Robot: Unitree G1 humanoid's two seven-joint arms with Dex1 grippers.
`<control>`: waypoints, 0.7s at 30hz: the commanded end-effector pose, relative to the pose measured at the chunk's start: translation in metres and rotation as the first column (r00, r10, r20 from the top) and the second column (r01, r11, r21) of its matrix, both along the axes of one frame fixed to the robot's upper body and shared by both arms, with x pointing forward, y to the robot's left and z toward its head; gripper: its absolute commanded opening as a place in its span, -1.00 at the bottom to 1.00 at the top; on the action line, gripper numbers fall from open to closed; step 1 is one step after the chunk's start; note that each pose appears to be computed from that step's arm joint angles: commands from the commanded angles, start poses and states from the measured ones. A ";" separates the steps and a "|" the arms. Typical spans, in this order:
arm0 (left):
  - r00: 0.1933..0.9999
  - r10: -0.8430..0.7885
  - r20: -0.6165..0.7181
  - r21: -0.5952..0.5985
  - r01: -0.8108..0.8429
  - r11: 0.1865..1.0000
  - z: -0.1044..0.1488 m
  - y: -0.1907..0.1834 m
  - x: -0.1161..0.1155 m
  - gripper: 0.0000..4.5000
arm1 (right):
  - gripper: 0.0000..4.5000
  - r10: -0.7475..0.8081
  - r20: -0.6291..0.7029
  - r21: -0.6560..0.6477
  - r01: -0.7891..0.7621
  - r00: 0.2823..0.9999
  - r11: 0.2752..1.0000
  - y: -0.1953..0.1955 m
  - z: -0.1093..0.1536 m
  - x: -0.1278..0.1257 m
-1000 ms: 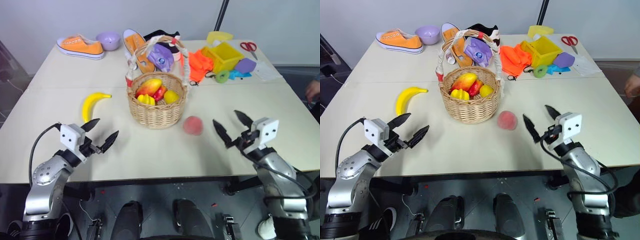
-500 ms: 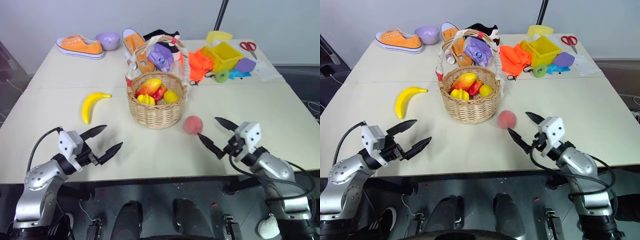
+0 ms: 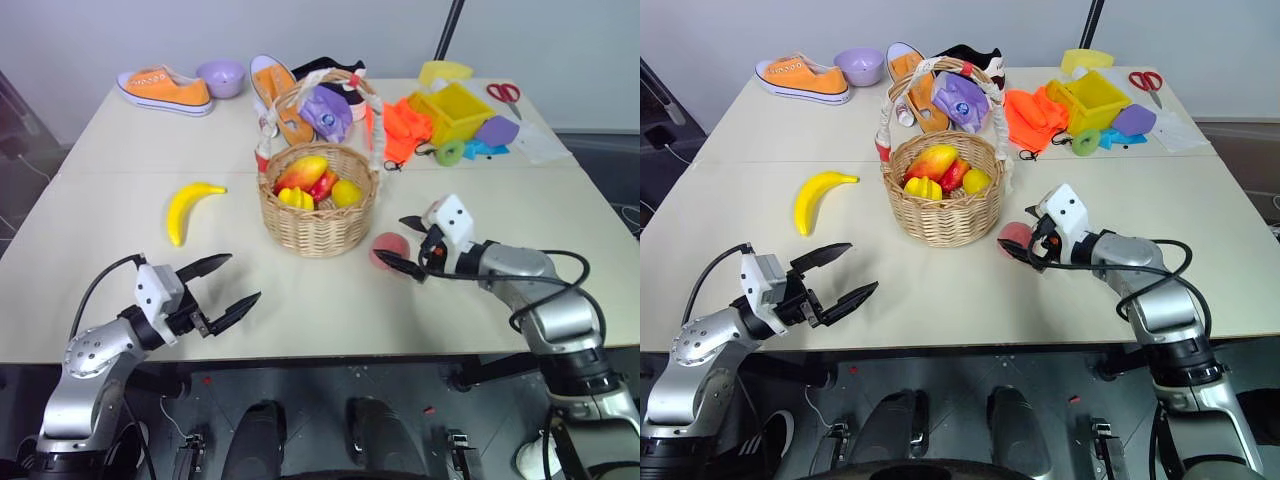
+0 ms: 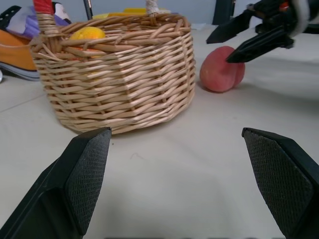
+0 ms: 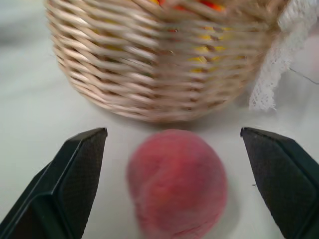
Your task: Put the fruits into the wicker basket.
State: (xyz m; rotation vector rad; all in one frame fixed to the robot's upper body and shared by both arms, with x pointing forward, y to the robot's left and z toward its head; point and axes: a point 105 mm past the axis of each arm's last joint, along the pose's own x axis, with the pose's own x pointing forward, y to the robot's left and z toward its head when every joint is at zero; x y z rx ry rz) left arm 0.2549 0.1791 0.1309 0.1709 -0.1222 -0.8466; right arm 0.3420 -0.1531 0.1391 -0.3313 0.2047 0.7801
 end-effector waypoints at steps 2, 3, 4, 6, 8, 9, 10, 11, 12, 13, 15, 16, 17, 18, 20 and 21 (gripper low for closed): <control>0.999 -0.008 0.046 0.004 0.008 1.000 0.009 -0.006 -0.003 1.00 | 0.99 0.006 0.009 -0.042 -0.006 1.000 0.999 0.000 -0.003 0.006; 0.999 -0.007 0.045 0.004 0.007 1.000 0.009 -0.006 -0.004 1.00 | 0.99 0.005 0.000 -0.048 -0.005 1.000 0.999 -0.002 -0.006 0.007; 0.999 -0.006 0.046 0.003 0.006 1.000 0.009 -0.006 -0.004 1.00 | 0.99 0.005 -0.002 -0.055 -0.006 1.000 0.998 -0.003 -0.007 0.008; 0.999 -0.001 0.048 0.004 0.001 1.000 0.009 -0.005 -0.003 1.00 | 0.99 -0.005 -0.007 -0.062 0.005 1.000 0.998 -0.005 -0.008 0.012; 0.999 -0.005 0.049 0.002 0.005 1.000 0.010 -0.005 -0.003 1.00 | 0.99 0.001 -0.024 -0.063 -0.002 1.000 0.998 -0.004 -0.014 0.013; 0.999 -0.008 0.050 0.003 0.008 1.000 0.011 -0.006 -0.003 1.00 | 0.99 0.005 -0.028 -0.063 -0.007 1.000 0.998 -0.003 -0.016 0.013; 0.999 -0.014 0.050 0.002 0.014 1.000 0.011 -0.006 -0.004 1.00 | 0.99 0.011 -0.034 -0.056 -0.013 0.999 0.998 -0.002 -0.017 0.012; 0.999 -0.018 0.049 0.002 0.018 1.000 0.011 -0.007 -0.004 1.00 | 0.99 0.014 -0.038 -0.051 -0.016 0.999 0.999 -0.001 -0.018 0.012; 0.999 -0.020 0.050 0.000 0.020 1.000 0.012 -0.007 -0.004 1.00 | 0.99 0.012 -0.030 -0.040 -0.013 0.999 0.999 -0.001 -0.017 0.012; 0.998 -0.022 0.050 -0.002 0.022 1.000 0.012 -0.007 -0.004 1.00 | 0.99 0.005 -0.026 -0.019 -0.005 1.000 1.000 -0.001 -0.015 0.013; 0.998 -0.022 0.050 -0.003 0.022 1.000 0.012 -0.007 -0.004 1.00 | 0.64 0.002 -0.023 -0.018 -0.003 1.000 1.000 -0.001 -0.014 0.014; 0.998 -0.023 0.054 -0.002 0.023 1.000 0.013 -0.008 -0.004 1.00 | 0.42 -0.001 -0.027 -0.017 0.000 1.000 1.000 -0.001 -0.015 0.013; 0.998 -0.022 0.059 0.000 0.022 1.000 0.013 -0.008 -0.003 1.00 | 0.42 0.001 -0.020 -0.019 -0.001 1.000 1.000 -0.001 -0.014 0.013; 0.998 -0.023 0.059 -0.002 0.023 1.000 0.014 -0.008 -0.003 1.00 | 0.42 -0.004 -0.018 -0.001 0.004 1.000 1.000 -0.001 -0.011 0.012; 0.998 -0.025 0.056 -0.010 0.026 1.000 0.014 -0.008 -0.003 1.00 | 0.42 -0.015 -0.020 0.025 0.015 1.000 1.000 -0.002 -0.008 0.011; 0.998 -0.015 0.061 -0.014 0.015 1.000 0.015 -0.007 -0.002 1.00 | 0.42 -0.017 -0.018 0.029 0.017 1.000 0.999 -0.005 -0.005 0.009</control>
